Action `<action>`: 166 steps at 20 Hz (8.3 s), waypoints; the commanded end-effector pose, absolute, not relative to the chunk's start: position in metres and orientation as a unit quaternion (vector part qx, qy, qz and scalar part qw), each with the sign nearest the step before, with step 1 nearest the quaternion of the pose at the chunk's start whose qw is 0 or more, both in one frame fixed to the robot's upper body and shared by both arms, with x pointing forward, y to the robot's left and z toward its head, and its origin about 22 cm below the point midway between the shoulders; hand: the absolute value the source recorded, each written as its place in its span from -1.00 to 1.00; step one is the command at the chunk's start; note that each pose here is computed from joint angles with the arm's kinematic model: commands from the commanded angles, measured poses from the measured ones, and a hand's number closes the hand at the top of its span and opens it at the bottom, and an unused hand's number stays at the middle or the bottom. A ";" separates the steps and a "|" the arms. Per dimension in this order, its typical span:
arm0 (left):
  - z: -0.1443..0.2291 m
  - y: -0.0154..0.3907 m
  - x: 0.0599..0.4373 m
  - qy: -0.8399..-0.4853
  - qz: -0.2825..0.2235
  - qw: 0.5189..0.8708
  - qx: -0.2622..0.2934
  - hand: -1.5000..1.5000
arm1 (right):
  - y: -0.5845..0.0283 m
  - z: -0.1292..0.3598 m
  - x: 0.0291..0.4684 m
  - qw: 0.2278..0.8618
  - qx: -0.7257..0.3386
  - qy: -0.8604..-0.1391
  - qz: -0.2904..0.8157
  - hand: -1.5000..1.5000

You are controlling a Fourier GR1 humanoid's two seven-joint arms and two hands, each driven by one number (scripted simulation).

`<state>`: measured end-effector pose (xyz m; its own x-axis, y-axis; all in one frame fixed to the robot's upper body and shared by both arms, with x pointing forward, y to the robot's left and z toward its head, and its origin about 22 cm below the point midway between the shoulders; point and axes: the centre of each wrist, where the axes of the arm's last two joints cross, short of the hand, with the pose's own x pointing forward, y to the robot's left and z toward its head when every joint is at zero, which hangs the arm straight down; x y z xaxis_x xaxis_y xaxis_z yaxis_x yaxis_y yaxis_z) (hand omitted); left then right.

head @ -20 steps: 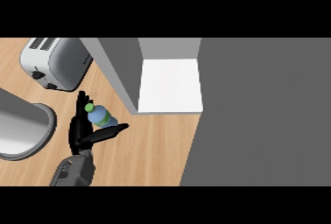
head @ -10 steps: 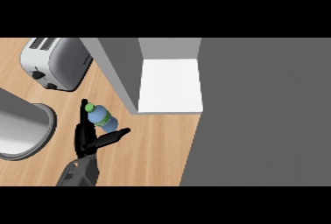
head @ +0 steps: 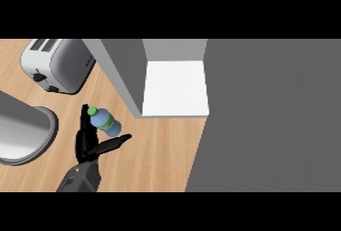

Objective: Pick up the bottled water, place it into the cabinet and close the cabinet

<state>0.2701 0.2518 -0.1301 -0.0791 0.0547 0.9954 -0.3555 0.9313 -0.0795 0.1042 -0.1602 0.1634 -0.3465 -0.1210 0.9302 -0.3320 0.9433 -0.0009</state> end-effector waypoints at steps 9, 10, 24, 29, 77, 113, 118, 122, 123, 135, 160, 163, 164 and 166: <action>-0.134 0.252 0.285 -0.732 0.191 0.652 0.060 1.00 | -0.171 0.186 0.082 0.532 0.125 -0.833 0.089 -1.00; -0.154 0.243 0.261 -0.744 0.192 0.638 0.059 1.00 | -0.170 0.187 0.088 0.529 0.120 -0.835 0.094 -1.00; -0.165 0.247 0.226 -0.746 0.127 0.649 -0.078 1.00 | -0.172 0.192 0.079 0.535 0.121 -0.830 0.097 -1.00; -0.149 0.230 0.213 -0.766 0.133 0.624 -0.077 1.00 | -0.164 0.175 0.095 0.534 0.110 -0.833 0.097 -1.00; 0.070 0.082 0.364 -0.793 0.046 0.607 -0.023 1.00 | -0.169 0.171 0.080 0.538 0.128 -0.829 0.081 -1.00; 0.022 0.112 0.427 -0.734 -0.015 0.641 0.223 1.00 | -0.167 0.160 0.088 0.529 0.153 -0.828 0.102 -1.00; 0.011 0.108 0.422 -0.728 -0.045 0.631 0.264 -1.00 | -0.173 0.167 0.092 0.528 0.149 -0.829 0.106 -1.00; 0.007 0.110 0.420 -0.711 -0.073 0.634 0.296 -1.00 | -0.168 0.163 0.095 0.519 0.157 -0.834 0.101 -1.00; 0.005 0.111 0.419 -0.713 -0.069 0.628 0.305 -1.00 | -0.168 0.162 0.088 0.521 0.161 -0.833 0.097 -1.00; 0.004 0.119 0.420 -0.736 -0.057 0.622 0.261 -1.00 | -0.166 0.156 0.099 0.526 0.159 -0.829 0.104 -1.00; 0.003 0.103 0.393 -0.794 -0.004 0.586 -0.164 1.00 | -0.177 0.169 0.088 0.530 0.113 -0.834 0.102 -1.00; -0.006 0.111 0.376 -0.791 0.014 0.584 -0.185 1.00 | -0.181 0.176 0.082 0.534 0.103 -0.834 0.092 -1.00; -0.003 0.116 0.373 -0.787 0.018 0.589 -0.185 1.00 | -0.183 0.171 0.080 0.537 0.099 -0.832 0.099 -1.00; -0.005 0.108 0.356 -0.790 0.035 0.581 -0.192 1.00 | -0.181 0.168 0.083 0.534 0.102 -0.833 0.106 -1.00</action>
